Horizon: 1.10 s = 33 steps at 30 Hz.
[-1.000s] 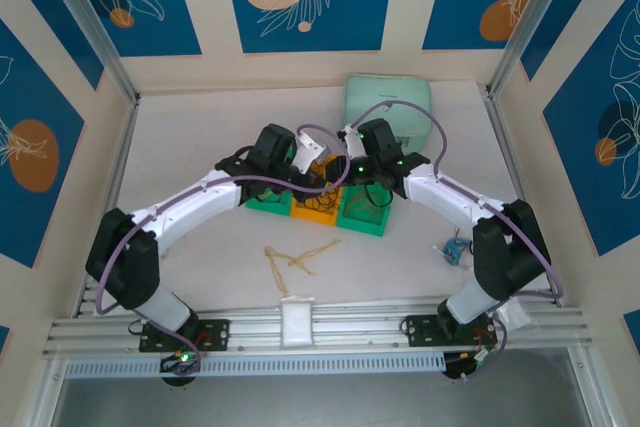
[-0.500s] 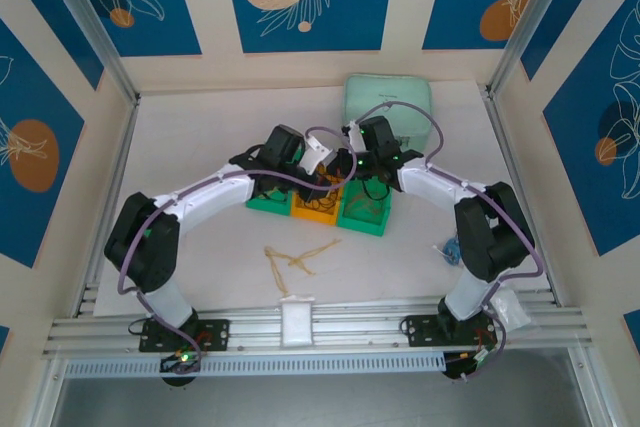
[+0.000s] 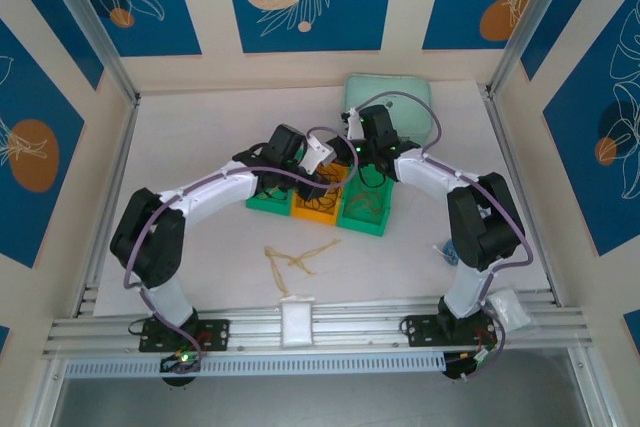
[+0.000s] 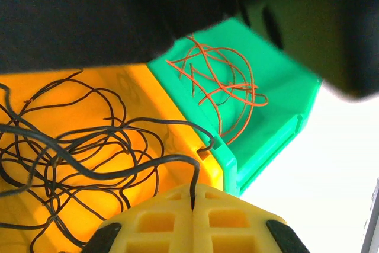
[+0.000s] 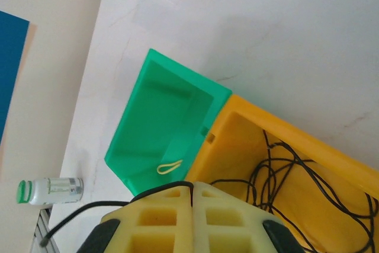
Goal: Untangle the cables
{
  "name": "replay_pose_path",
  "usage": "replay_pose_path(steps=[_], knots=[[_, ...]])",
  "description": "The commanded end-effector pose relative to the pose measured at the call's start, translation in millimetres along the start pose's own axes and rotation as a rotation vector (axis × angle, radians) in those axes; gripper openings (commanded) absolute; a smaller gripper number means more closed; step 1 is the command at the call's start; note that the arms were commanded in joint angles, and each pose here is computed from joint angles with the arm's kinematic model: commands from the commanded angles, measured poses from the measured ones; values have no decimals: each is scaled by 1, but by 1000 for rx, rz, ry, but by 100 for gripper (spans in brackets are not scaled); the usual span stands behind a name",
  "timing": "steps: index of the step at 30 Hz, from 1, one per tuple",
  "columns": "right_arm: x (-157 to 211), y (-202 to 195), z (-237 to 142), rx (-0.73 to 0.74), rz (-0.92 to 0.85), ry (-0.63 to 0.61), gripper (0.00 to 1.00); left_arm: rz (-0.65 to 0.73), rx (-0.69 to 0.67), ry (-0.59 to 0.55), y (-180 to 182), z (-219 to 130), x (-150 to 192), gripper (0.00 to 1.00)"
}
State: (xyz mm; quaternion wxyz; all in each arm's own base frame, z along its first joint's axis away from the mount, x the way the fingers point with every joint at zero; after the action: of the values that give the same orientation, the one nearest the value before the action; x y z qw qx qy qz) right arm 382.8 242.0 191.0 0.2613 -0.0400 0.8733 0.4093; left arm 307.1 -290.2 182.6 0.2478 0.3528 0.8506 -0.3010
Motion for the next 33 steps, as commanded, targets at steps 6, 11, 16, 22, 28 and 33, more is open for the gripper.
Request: replay_pose_path(steps=[6,11,16,22,28,33], knots=[[-11,35,-13,-100,-24,-30,0,44,-29,-41,-4,-25,-12,0],[-8,44,-16,-110,-28,-32,0,45,-32,-42,-4,-27,-11,0],[-14,60,-25,-136,-50,-57,0,51,-46,-50,-5,-33,-11,0],[-11,71,-29,-144,-76,-57,0,57,-53,-56,-7,-40,-9,0],[0,54,-21,-94,-56,-39,0,49,-46,-49,-5,-36,-6,0],[8,33,-9,-48,-31,-8,0,34,-25,-39,-3,-28,-3,0]])
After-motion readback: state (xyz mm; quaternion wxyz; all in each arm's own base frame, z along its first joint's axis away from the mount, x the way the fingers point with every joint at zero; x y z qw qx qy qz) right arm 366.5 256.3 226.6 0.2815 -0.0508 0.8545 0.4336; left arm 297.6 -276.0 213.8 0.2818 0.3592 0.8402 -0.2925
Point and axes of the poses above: each hand's point on the last joint's axis, 136 mm out from that joint toward the fingers, its own z axis out along the fingers, its own y axis along the line the jaws close on, x = y × z, the point moved 6 cm from there along -z, back along the fingers
